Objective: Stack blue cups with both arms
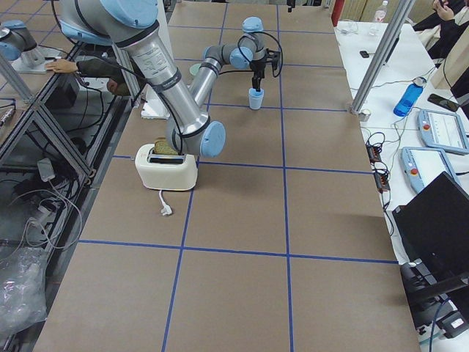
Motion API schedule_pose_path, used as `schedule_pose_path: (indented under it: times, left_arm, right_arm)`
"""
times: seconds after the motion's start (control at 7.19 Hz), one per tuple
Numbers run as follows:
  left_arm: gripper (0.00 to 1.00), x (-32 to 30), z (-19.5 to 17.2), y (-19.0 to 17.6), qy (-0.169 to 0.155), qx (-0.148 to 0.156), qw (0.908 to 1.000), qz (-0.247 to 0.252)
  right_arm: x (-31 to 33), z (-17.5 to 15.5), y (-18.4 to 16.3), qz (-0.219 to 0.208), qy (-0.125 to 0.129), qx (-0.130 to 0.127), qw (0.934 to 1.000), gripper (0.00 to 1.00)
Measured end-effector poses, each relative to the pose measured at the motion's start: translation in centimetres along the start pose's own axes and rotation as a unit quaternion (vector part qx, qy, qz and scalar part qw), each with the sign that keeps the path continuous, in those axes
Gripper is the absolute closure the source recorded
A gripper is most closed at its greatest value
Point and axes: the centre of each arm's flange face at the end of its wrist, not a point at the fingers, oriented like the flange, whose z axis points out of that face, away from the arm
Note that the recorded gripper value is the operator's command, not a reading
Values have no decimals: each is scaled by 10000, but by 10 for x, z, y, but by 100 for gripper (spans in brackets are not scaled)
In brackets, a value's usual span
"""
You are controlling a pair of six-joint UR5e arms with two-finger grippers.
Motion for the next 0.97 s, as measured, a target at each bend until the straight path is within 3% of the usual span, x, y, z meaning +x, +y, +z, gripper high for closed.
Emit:
schedule_pose_path:
  times: [0.28, 0.7, 0.97]
  left_arm:
    - [2, -2, 1, 2, 5, -9, 10000, -7]
    - [2, -8, 4, 11, 1, -25, 10000, -40]
    - [2, -15, 1, 17, 30, -10, 10000, -88]
  right_arm:
    - [53, -34, -73, -244, -11, -23, 9997, 0]
    - [198, -79, -176, -979, 269, 56, 9948, 0]
    - [297, -116, -216, -1229, 225, -53, 9921, 0]
